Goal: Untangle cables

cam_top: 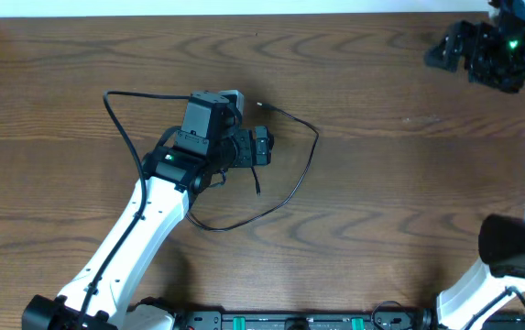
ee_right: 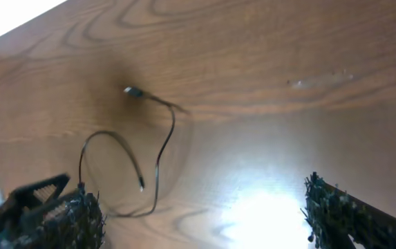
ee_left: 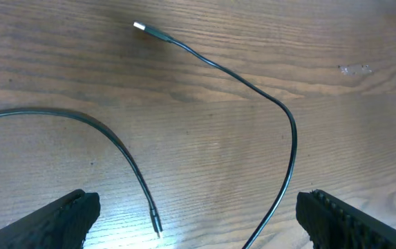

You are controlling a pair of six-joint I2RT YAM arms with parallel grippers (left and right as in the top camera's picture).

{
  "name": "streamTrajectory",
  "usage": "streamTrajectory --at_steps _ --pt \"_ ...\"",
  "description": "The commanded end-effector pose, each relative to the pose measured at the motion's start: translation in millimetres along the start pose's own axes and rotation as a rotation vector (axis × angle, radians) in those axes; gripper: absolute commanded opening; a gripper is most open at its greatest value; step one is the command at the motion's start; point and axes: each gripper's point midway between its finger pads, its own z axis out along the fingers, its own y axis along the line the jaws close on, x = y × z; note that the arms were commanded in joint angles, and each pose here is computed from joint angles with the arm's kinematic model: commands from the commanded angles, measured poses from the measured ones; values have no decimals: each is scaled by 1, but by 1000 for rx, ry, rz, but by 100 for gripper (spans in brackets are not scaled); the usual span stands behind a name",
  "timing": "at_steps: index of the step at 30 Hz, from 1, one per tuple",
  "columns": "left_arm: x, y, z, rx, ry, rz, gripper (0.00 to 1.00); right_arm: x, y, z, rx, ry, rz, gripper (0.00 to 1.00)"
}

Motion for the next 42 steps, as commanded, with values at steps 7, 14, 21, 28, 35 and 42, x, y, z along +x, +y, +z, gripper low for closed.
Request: streamTrajectory --at_steps 7,14,21,28,35,42 --pt "-2 -1 -1 3 -5 7 98 26 22 20 27 116 -20 90" --pt "-3 -1 -1 3 -6 7 98 49 68 37 -1 172 -148 90" --pt "-22 38 -13 -189 -105 -29 98 69 93 47 26 209 -246 90" --pt "-32 96 -64 -300 -189 -245 98 83 111 60 66 220 -278 93" --pt "-18 134 -109 -391 -215 -369 98 105 116 96 152 259 -237 98" --pt "-9 141 -120 -415 -204 -400 98 166 109 158 242 399 -102 97"
